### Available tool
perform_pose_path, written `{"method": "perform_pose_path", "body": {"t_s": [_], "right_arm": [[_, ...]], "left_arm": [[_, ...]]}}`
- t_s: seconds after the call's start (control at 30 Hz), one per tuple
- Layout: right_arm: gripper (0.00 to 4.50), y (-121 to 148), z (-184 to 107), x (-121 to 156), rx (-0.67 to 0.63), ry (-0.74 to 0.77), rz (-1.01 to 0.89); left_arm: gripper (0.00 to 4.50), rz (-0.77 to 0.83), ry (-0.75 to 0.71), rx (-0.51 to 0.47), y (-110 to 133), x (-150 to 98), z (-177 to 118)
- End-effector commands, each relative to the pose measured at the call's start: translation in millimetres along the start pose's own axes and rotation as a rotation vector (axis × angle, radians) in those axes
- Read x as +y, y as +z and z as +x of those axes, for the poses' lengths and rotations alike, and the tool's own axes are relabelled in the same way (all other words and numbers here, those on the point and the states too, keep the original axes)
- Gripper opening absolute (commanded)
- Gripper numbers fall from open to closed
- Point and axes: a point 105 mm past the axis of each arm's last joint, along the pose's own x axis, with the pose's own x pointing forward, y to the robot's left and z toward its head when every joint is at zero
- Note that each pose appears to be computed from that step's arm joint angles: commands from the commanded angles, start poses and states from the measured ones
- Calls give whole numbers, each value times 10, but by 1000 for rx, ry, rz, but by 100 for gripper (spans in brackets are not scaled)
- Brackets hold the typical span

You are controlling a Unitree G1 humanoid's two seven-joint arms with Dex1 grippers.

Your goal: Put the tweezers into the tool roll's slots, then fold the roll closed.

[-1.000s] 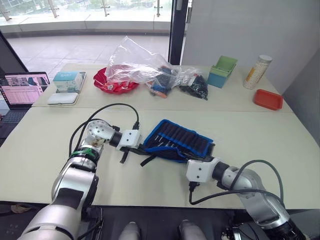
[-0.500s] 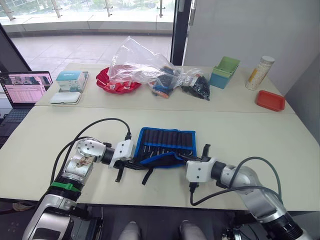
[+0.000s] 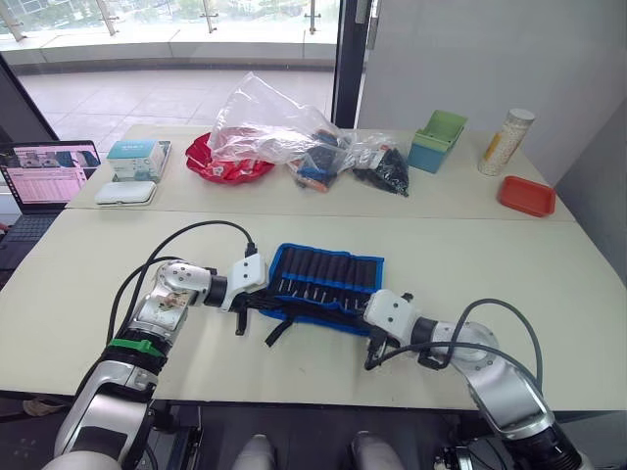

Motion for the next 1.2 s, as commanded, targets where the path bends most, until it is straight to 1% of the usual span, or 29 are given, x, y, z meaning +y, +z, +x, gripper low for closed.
{"method": "perform_pose_path", "body": {"t_s": [0.03,0.1,0.2,0.3,0.4,0.5,0.57,0.73,0.9,1.0,1.07,1.13,1.2], "right_arm": [[157,101,-106,-150,-43,-75,59],[222,194,-160,-184,-83,-118,46],[324,391,-240,-84,-163,-96,12],[324,677,-229,116,-254,-52,-54],[324,764,-124,282,-264,-11,-139],[244,790,-18,370,-279,6,-167],[170,764,58,422,-271,27,-204],[4,597,268,340,-230,-16,-173],[4,428,381,100,-199,-110,-33],[4,365,436,41,-184,-129,42],[4,254,494,43,-134,-129,80],[0,76,559,68,-56,-126,108],[0,9,588,67,-33,-136,133]], "left_arm": [[0,-3,56,11,-16,61,-43],[0,0,72,-6,25,84,-45],[0,-3,87,-27,91,113,-22],[0,-6,71,-11,64,70,5],[0,-12,68,7,24,50,3],[0,-17,67,9,29,46,-4],[0,-19,59,8,45,40,-6],[0,-2,51,22,33,47,-21],[0,-6,40,15,51,46,-49],[0,0,31,25,24,20,-59],[0,-1,38,25,8,25,-73],[61,-15,75,-2,20,79,-104],[118,-20,68,-24,38,73,-138]]}}
